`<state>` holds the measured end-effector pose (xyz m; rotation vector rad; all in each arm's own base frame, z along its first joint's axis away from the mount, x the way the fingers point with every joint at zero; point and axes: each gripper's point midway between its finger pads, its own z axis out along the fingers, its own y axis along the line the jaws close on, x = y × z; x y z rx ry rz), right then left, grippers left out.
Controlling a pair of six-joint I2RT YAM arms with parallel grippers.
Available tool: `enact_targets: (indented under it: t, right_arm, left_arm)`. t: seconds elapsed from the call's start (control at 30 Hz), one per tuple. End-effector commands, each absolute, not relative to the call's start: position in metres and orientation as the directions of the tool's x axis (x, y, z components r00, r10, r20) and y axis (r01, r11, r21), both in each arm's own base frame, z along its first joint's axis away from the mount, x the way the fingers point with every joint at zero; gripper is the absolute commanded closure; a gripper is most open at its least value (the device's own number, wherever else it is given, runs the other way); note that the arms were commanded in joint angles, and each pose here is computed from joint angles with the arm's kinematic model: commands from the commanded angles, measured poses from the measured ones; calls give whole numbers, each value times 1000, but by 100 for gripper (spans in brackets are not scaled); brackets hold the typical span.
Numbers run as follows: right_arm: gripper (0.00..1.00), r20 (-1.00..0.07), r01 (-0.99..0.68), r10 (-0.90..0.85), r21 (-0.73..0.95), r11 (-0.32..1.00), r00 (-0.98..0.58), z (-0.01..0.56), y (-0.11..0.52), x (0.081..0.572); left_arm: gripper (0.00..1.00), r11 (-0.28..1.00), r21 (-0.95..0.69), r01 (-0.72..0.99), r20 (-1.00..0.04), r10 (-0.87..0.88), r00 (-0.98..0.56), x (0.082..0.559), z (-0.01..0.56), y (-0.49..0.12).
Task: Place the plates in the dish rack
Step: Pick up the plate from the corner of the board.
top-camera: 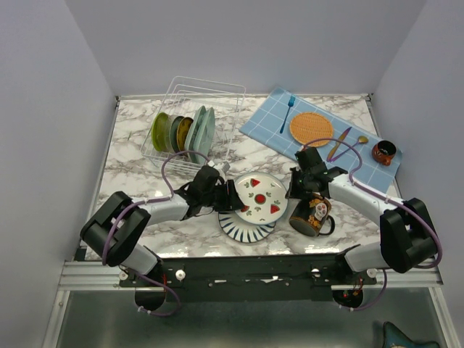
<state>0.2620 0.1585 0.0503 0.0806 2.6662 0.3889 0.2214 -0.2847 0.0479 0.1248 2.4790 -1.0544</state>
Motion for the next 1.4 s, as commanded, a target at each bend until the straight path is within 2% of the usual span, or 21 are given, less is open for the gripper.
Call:
enact_targets:
  t: [0.0,0.4,0.9,1.0,1.1,1.37]
  right_arm:
    - [100,-412,-4,127,303,953,-902,52,161,261]
    - [99,-388,-18,121,336,942,-914,50,167,255]
    - [100,-387,-35,114,359,933,-915,52,172,255]
    - [100,-389,-37,115,361,932,-914,52,172,254]
    - [100,-393,-42,112,363,931,-913,53,172,253]
    - [99,-403,-41,115,359,933,-908,55,170,254]
  left_arm:
    - [45,640,-723,260,-432,-125,-893,223,58,-300]
    - [45,589,-776,223,-416,-212,-884,225,62,-305]
    - [46,445,-867,224,-371,-276,-887,227,79,-330]
    - [50,430,-871,237,-376,-274,-886,226,84,-335]
    - [57,429,-869,246,-383,-270,-884,226,86,-337]
    - [83,434,-865,250,-387,-262,-884,224,85,-337]
